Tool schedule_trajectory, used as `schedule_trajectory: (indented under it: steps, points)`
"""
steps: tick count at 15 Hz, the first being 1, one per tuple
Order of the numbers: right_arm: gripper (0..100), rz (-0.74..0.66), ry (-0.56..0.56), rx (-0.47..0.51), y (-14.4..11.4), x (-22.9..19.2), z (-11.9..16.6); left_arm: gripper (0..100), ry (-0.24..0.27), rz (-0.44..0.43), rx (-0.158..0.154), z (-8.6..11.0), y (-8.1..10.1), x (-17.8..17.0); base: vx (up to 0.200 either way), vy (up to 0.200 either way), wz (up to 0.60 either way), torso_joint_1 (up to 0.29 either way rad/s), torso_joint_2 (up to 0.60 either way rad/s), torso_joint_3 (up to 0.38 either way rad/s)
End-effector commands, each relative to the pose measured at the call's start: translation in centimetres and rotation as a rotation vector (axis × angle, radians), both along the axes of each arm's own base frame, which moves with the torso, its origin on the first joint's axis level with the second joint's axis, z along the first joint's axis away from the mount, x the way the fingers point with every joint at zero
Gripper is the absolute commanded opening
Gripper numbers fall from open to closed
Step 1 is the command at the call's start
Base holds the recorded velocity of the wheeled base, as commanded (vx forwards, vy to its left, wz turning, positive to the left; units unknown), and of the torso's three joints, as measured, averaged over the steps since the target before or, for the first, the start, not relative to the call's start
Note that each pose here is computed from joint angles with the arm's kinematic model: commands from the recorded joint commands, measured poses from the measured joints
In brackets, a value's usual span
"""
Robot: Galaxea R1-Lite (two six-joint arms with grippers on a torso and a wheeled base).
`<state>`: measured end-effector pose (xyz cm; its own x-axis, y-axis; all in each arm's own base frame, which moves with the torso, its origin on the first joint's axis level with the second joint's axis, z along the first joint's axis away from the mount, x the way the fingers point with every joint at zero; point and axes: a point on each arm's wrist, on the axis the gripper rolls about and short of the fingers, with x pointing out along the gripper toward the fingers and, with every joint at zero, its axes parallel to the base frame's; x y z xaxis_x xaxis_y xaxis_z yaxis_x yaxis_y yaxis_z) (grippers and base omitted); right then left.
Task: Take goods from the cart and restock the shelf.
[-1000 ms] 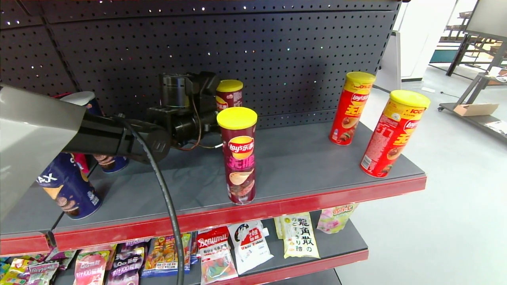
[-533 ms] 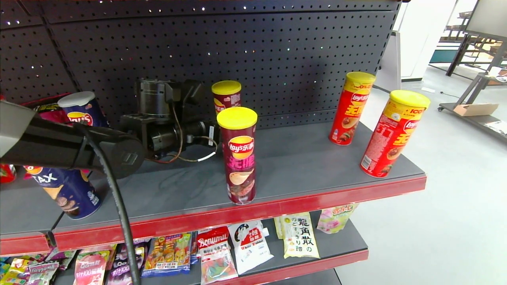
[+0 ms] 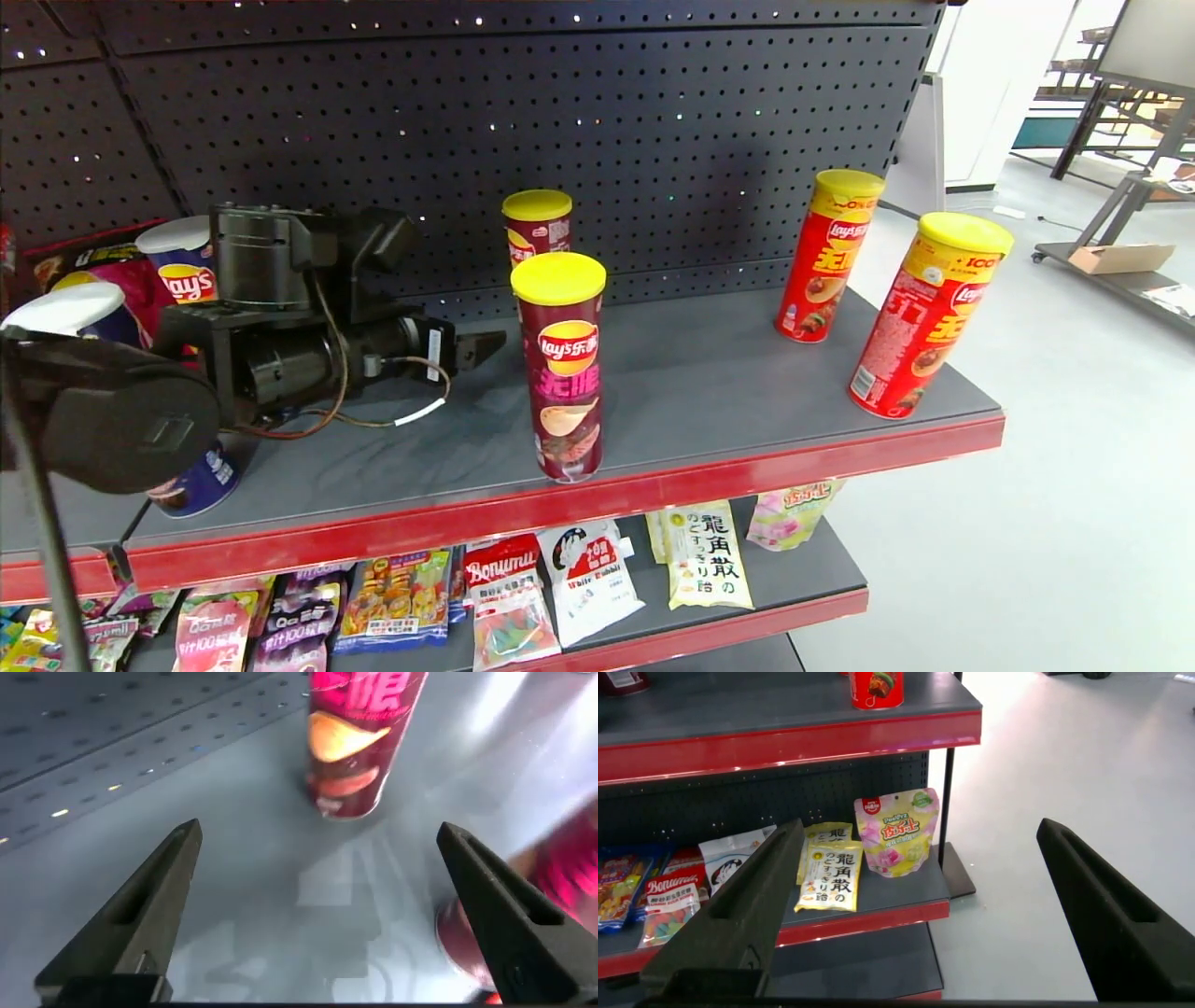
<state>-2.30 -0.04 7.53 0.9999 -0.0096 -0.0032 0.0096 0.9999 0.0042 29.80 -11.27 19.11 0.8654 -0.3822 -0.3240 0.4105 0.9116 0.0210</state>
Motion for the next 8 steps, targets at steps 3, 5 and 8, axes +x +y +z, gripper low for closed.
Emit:
schedule_trajectory:
  steps: [3, 5, 8]
  points:
    - [100, 0.000, 0.001, 0.000, 0.0, 0.0, 0.0, 100, -0.080, 0.056, 0.009, 4.5, 4.0, -10.1, 0.000, 0.000, 0.00, 0.000, 0.00, 0.000]
    - [100, 0.000, 0.001, 0.000, 0.0, 0.0, 0.0, 100, -0.157, 0.064, 0.022, 5.1, 7.4, -18.6, 0.000, 0.000, 0.00, 0.000, 0.00, 0.000]
    - [100, 0.000, 0.001, -0.001, 0.0, 0.0, 0.0, 100, -0.148, 0.258, -0.121, 4.9, 10.5, -25.3, 0.000, 0.000, 0.00, 0.000, 0.00, 0.000]
